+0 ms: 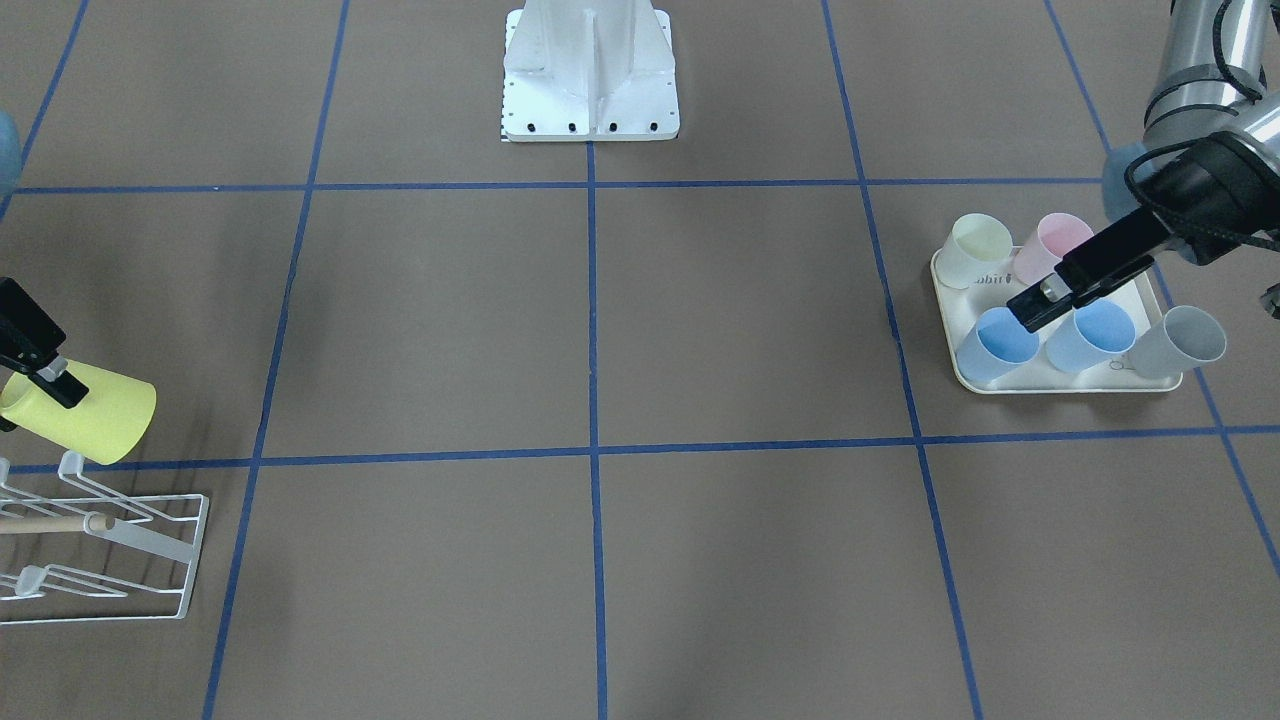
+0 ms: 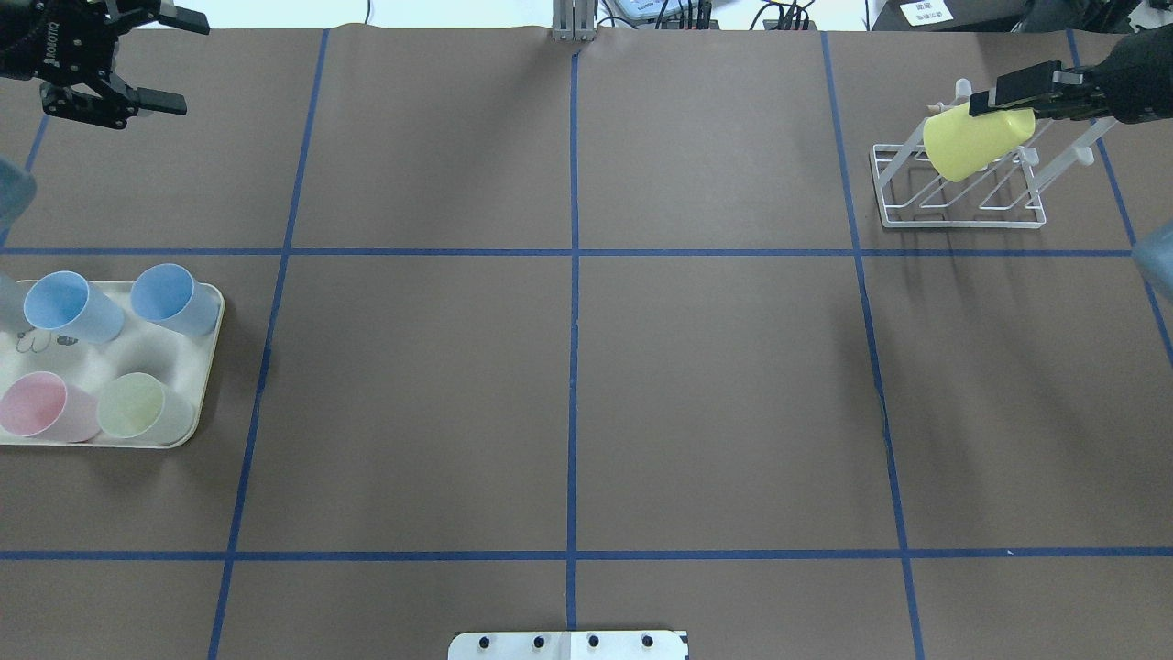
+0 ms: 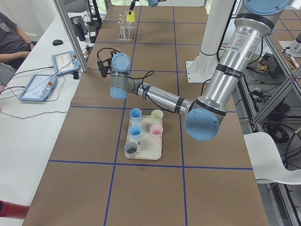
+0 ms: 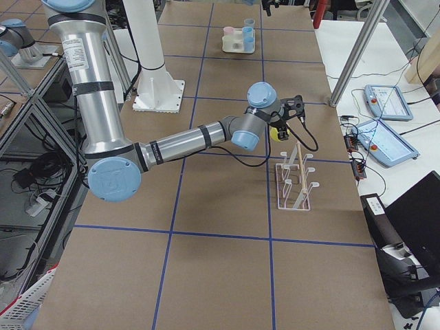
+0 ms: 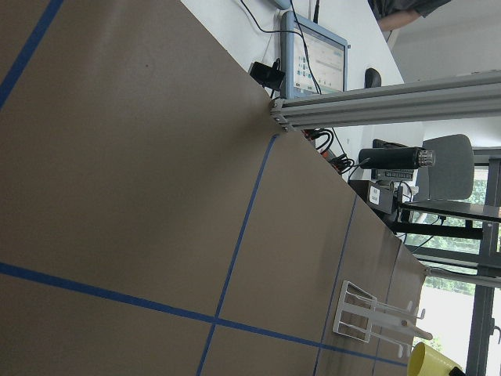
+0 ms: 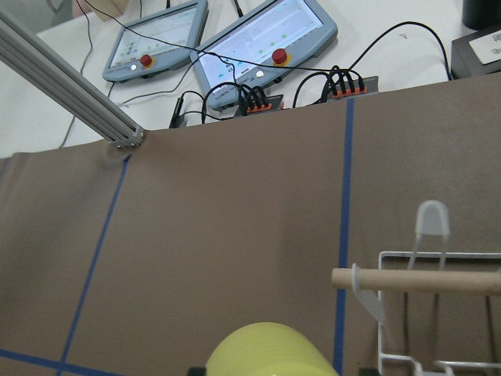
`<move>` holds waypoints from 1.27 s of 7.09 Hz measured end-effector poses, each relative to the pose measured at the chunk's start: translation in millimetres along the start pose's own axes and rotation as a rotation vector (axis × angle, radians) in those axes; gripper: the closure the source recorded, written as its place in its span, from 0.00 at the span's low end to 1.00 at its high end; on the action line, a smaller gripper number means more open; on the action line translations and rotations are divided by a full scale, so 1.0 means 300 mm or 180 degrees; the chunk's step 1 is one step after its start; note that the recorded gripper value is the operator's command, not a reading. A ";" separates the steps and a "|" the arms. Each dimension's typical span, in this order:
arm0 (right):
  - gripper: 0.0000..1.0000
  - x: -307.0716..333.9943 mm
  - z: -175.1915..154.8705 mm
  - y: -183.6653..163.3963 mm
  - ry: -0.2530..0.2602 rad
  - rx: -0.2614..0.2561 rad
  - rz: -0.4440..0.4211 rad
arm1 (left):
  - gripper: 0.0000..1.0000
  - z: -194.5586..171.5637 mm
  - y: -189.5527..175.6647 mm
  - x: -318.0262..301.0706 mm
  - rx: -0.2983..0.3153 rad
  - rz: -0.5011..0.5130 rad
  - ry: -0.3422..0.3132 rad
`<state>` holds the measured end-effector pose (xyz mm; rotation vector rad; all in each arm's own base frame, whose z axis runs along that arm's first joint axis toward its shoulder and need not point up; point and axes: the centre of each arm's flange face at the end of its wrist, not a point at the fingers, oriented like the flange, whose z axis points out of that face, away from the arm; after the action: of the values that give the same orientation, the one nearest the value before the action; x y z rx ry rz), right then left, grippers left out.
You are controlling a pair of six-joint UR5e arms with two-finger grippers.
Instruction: Transfer IKEA cup to right arm and place on rack
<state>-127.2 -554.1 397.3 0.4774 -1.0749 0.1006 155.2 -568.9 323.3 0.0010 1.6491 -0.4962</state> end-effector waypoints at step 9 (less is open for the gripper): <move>0.91 -0.017 0.070 -0.020 0.0862 -0.0449 -0.0360 | 0.00 -0.002 0.002 -0.008 0.0008 -0.0008 -0.0006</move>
<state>-145.1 -567.6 399.1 0.3839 -0.7819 -0.0109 155.0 -567.4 325.4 0.0005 1.6470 -0.5000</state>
